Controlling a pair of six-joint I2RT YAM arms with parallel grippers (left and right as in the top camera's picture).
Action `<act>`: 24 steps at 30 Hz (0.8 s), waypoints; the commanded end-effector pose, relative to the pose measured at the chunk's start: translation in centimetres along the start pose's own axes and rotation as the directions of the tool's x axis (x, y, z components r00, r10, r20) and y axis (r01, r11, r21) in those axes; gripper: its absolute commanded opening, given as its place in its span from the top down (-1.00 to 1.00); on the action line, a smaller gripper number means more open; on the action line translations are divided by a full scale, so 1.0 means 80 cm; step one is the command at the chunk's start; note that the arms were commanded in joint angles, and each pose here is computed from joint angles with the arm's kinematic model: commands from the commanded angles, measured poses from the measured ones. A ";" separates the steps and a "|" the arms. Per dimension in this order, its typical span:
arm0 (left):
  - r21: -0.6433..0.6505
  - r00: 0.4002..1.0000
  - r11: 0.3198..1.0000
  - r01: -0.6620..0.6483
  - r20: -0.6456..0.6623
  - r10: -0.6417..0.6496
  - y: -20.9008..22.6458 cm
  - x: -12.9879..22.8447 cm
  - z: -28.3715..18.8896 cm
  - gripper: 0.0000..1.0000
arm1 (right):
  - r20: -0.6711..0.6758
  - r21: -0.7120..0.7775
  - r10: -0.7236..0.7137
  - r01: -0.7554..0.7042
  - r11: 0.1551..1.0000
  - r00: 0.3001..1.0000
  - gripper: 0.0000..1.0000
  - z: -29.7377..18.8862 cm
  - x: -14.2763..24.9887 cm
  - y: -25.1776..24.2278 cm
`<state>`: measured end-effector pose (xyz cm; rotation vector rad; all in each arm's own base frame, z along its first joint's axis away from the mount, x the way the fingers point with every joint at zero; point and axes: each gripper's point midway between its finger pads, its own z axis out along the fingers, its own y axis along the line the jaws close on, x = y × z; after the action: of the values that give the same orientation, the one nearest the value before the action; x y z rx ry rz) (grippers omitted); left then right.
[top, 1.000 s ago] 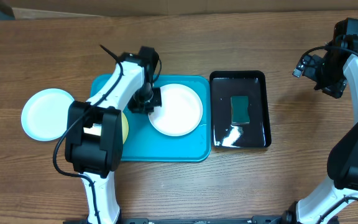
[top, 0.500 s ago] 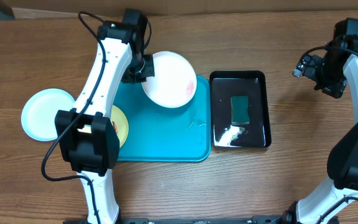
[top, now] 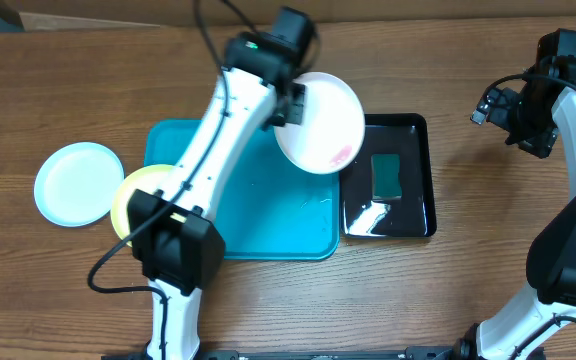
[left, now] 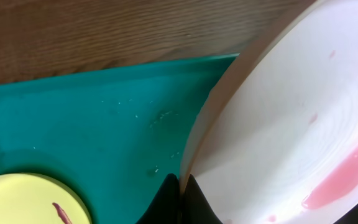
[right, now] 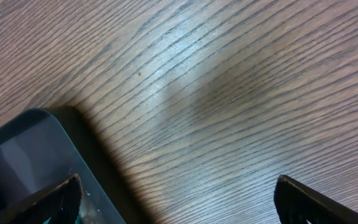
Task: Clean dirty plates on tray and stack at the side
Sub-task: 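Lift the pink-white plate with the left gripper and swing it left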
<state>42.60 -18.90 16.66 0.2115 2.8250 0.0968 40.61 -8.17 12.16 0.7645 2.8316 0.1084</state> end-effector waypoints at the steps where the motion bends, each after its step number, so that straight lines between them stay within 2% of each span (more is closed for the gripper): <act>1: -0.107 0.995 0.992 -0.062 0.077 0.070 -0.020 -0.006 -0.017 0.92 | 0.016 -0.006 0.004 -0.004 1.000 1.000 -1.00 -0.005 -0.004 0.001; 8: -0.164 0.974 0.973 -0.161 0.135 0.184 -0.081 0.012 -0.037 0.92 | 0.016 -0.006 0.004 -0.004 1.000 1.000 -1.00 -0.005 -0.004 0.001; 13: -0.269 0.944 0.942 -0.202 0.201 0.260 -0.101 0.014 -0.055 0.92 | 0.016 -0.006 0.004 -0.004 1.000 1.000 -1.00 -0.005 -0.004 0.001; 24: -0.483 0.838 0.846 -0.228 0.345 0.423 -0.147 0.023 -0.111 0.92 | 0.016 -0.006 0.004 -0.004 1.000 1.000 -1.00 -0.005 -0.004 0.001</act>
<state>36.39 -30.07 20.92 0.6128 2.3505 0.5733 40.62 -8.17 12.16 0.7643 2.8313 0.1089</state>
